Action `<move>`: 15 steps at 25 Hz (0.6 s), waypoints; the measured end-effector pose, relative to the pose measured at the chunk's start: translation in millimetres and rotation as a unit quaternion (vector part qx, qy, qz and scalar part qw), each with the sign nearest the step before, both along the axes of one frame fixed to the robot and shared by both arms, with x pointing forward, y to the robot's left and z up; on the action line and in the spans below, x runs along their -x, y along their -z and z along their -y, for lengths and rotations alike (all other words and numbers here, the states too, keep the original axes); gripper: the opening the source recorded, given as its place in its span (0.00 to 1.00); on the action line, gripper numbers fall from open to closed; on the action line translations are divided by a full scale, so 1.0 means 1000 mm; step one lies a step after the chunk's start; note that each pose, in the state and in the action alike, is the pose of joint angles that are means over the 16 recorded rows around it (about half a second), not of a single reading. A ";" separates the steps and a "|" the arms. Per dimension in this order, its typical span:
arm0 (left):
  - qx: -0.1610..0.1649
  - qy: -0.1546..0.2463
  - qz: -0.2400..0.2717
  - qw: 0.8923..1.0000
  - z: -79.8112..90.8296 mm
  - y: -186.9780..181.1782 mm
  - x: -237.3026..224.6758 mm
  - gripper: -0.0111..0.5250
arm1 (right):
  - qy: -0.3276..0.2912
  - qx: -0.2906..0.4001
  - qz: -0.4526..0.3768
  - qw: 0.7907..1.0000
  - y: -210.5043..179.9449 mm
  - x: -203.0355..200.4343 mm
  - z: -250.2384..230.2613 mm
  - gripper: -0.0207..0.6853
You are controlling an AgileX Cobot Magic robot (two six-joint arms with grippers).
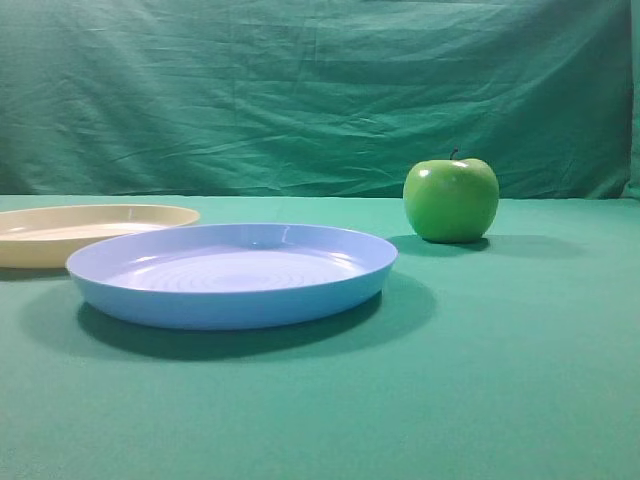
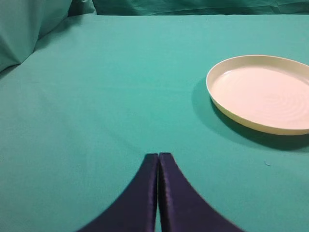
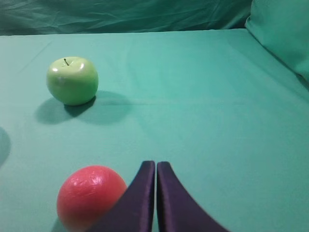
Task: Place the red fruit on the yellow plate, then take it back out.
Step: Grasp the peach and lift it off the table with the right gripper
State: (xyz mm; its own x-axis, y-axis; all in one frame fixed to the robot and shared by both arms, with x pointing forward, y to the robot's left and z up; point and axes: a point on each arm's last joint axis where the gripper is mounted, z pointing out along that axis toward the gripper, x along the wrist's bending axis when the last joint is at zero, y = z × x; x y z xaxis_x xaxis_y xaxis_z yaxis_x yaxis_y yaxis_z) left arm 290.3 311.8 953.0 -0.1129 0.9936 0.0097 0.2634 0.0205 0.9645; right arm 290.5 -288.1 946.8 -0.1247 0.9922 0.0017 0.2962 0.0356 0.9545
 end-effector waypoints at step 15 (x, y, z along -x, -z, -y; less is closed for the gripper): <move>0.000 0.000 0.000 1.000 0.000 0.000 0.000 0.02 | 0.000 0.000 0.000 1.000 0.000 0.000 0.000 0.03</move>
State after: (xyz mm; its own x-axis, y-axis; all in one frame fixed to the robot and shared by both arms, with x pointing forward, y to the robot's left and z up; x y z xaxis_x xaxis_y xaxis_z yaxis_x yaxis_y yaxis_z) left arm 290.3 311.8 953.0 -0.1129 0.9936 0.0097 0.2634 0.0205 0.9645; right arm 290.5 -288.1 946.8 -0.1247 0.9922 0.0017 0.2962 0.0356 0.9545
